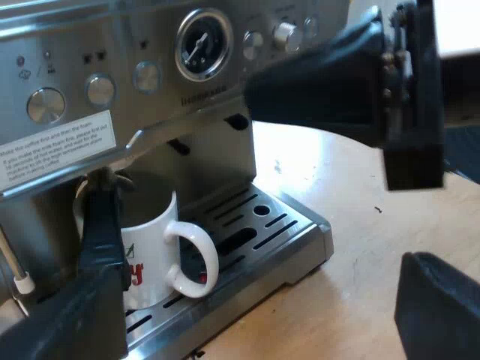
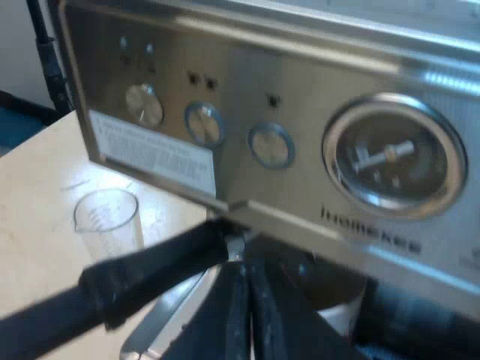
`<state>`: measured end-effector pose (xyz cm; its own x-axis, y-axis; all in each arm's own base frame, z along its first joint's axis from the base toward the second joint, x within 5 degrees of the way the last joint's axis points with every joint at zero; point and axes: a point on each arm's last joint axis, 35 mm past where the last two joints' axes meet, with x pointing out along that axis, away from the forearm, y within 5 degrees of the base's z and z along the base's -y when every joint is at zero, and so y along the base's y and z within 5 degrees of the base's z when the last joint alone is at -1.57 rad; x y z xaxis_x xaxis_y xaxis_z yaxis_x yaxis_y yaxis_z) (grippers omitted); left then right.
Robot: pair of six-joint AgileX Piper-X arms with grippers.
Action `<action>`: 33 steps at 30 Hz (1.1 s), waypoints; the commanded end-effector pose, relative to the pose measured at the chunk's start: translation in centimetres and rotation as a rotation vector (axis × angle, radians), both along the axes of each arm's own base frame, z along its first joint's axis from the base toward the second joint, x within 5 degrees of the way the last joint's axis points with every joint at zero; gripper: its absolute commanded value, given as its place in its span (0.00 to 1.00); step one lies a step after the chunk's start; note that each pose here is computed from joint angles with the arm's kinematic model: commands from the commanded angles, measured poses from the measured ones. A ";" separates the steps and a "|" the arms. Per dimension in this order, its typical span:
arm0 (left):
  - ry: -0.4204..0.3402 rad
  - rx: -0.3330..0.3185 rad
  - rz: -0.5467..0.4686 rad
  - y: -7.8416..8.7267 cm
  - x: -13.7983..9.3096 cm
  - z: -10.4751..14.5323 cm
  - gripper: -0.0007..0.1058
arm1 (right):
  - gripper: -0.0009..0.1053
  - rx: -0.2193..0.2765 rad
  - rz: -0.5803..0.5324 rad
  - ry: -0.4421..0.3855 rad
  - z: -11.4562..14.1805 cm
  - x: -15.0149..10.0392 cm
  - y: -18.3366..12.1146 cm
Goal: Place mug into machine
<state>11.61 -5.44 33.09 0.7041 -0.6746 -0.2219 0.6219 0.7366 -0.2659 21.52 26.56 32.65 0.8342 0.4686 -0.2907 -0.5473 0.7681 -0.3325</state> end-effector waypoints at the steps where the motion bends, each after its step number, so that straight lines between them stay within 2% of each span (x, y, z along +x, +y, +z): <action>1: -0.033 -0.026 -0.016 -0.1 0.2 0.7 0.80 | 0.01 0.006 0.033 -0.016 0.6 0.7 0.5; 6: -0.049 -0.034 -0.020 -0.2 0.3 1.0 0.80 | 0.01 0.024 0.027 -0.029 0.2 2.1 1.7; 16: -0.040 -0.046 -0.032 -0.2 0.3 1.0 0.80 | 0.01 0.041 0.022 -0.045 -0.6 3.4 3.3; 22: -0.040 -0.046 -0.032 -0.2 0.3 1.0 0.80 | 0.01 0.047 -0.015 -0.059 -0.8 4.0 3.1; 33: -0.040 -0.046 -0.032 -0.2 0.3 1.0 0.80 | 0.01 0.080 -0.067 -0.033 -1.3 5.5 2.1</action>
